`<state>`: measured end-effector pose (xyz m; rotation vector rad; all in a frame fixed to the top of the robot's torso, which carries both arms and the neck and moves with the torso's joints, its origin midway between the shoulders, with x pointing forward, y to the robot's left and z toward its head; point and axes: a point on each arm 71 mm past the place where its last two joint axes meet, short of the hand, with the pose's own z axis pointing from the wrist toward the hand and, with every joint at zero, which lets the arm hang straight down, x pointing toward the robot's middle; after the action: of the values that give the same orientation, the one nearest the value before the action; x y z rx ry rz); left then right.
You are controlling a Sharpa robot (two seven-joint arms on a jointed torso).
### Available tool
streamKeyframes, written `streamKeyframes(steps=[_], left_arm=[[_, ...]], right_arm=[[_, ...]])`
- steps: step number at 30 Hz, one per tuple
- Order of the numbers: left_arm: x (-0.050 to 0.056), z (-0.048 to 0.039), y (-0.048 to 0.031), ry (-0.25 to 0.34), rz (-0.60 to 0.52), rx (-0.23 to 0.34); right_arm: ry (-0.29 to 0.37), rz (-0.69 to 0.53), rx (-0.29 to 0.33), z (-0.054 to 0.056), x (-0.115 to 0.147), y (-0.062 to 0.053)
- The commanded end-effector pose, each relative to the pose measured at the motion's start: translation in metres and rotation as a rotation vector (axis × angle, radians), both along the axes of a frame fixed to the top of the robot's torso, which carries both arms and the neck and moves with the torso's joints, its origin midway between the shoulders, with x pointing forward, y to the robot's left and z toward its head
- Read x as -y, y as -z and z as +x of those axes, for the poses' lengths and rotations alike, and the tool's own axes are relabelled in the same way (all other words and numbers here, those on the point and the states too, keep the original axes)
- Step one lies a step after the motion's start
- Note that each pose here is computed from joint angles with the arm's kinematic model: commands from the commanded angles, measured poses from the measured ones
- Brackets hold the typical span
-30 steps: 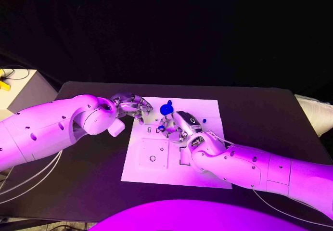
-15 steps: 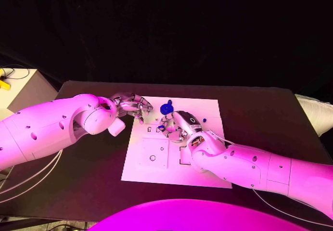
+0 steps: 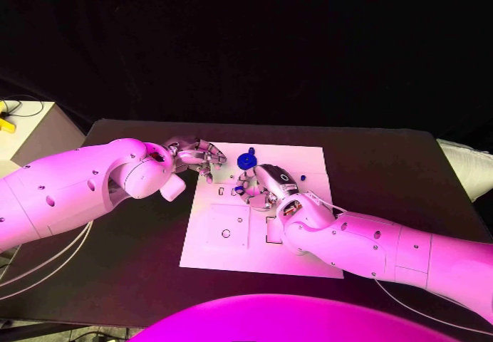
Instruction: Assemble the parts on the task board
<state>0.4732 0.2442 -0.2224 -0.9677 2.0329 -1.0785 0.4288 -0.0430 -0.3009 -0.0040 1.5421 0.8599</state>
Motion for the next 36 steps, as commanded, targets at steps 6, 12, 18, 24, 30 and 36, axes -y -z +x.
streamKeyframes(steps=[6, 12, 18, 24, 30, 36], left_arm=[[0.0023, -0.0006, -0.0004, 0.016, -0.004, 0.0], [0.0021, -0.0006, -0.0004, 0.016, -0.004, 0.0], [0.0022, -0.0006, -0.0004, 0.016, -0.004, 0.0], [0.0024, -0.0007, -0.0003, 0.018, -0.004, -0.001], [0.0024, -0.0007, 0.0, 0.019, -0.003, -0.004], [0.0024, -0.0007, 0.0002, 0.02, -0.002, -0.006]], right_arm=[[0.001, -0.075, -0.044, -0.0036, 0.0025, 0.0119], [0.003, -0.079, -0.045, -0.0043, 0.0029, 0.012], [0.002, -0.084, -0.047, -0.0053, 0.0029, 0.0121], [-0.001, -0.08, -0.043, -0.0066, 0.003, 0.0115], [-0.008, -0.069, -0.033, -0.008, 0.0024, 0.0104], [-0.009, -0.062, -0.026, -0.0085, 0.0021, 0.0097]])
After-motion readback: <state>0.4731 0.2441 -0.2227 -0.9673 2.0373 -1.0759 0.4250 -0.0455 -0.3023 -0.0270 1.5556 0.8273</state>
